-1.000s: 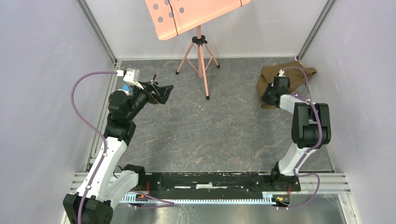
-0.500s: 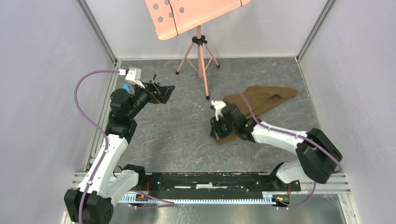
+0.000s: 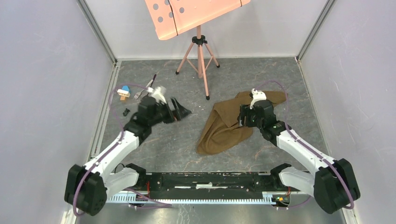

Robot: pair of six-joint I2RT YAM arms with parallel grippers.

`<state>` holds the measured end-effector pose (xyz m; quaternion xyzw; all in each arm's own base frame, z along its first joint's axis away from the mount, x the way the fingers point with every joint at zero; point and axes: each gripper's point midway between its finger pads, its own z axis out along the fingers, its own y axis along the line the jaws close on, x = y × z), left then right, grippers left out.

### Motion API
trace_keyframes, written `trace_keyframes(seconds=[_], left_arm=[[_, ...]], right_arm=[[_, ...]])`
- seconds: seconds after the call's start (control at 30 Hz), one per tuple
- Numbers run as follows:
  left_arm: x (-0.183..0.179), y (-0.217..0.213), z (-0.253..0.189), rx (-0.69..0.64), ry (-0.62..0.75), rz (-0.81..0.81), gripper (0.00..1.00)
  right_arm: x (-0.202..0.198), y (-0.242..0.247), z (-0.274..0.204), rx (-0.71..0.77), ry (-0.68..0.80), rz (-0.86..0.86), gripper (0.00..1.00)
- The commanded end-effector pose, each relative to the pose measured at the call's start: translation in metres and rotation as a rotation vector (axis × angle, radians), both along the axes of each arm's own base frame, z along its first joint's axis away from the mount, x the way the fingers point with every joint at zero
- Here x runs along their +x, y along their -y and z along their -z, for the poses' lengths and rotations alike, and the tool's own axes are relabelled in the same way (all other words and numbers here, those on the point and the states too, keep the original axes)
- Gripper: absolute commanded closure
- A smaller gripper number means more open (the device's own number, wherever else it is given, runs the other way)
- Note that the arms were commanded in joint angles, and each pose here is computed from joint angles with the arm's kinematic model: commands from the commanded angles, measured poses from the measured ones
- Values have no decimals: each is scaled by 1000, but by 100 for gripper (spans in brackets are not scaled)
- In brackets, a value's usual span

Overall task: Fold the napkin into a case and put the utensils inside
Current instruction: Move the crumpled napkin to the corner of the board, then pick up the crumpled napkin from the center of the board.

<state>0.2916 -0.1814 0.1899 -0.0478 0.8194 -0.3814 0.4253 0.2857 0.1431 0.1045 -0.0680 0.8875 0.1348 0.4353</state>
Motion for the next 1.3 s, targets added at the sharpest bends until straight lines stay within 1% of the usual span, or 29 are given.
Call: trace_keyframes(seconds=[0.0,0.03,0.07,0.13,0.2,0.27,0.37,0.4,0.5,0.57,0.67,0.77,0.83,0.87,0.9,0.93,0.97,1.0,1.07,1.17,1.23,1.27], left_arm=[[-55,50,55,46,-204,135,4],[-62,56,67,75,-221,144,4],[-71,61,79,108,-237,161,6],[-85,66,102,170,-274,172,9],[-94,70,118,205,-300,186,13],[-99,77,128,215,-315,207,19],[-104,89,135,230,-333,235,25],[-101,96,133,225,-317,240,26],[-101,107,140,250,-321,257,29],[-104,111,147,264,-331,262,32],[-106,112,158,293,-345,256,38],[-105,108,163,314,-344,236,47],[-104,104,162,332,-336,226,56],[-99,100,160,354,-314,206,58],[-99,95,160,381,-311,197,60],[-98,93,157,397,-302,197,66],[-95,91,152,411,-288,191,70],[-93,87,146,432,-273,186,76],[-87,80,124,467,-221,167,85],[-75,66,64,489,-86,133,96],[-72,58,15,482,23,128,98],[-72,56,-13,463,91,142,98]], right_arm=[[12,15,12,10,-25,61,31],[16,7,12,-6,-22,2,37],[18,-7,13,0,-32,-84,40],[19,-30,15,-30,-46,-206,37],[20,-51,11,-114,3,-289,35],[22,-63,13,-208,28,-307,35],[30,-65,21,-326,20,-263,38],[32,-68,23,-355,26,-263,38],[43,-73,23,-424,56,-230,42],[49,-76,28,-465,49,-221,45],[58,-79,36,-533,44,-199,50],[68,-64,35,-642,62,-80,57],[72,-54,32,-672,88,-15,61],[74,-48,28,-691,106,22,65],[75,-44,25,-706,115,49,72],[77,-40,20,-719,126,72,82],[77,-37,13,-726,134,93,96],[77,-31,3,-732,145,132,100],[71,-17,-27,-719,194,199,100],[53,10,-90,-674,297,279,100],[38,20,-135,-600,378,256,100],[32,18,-153,-558,414,196,100]])
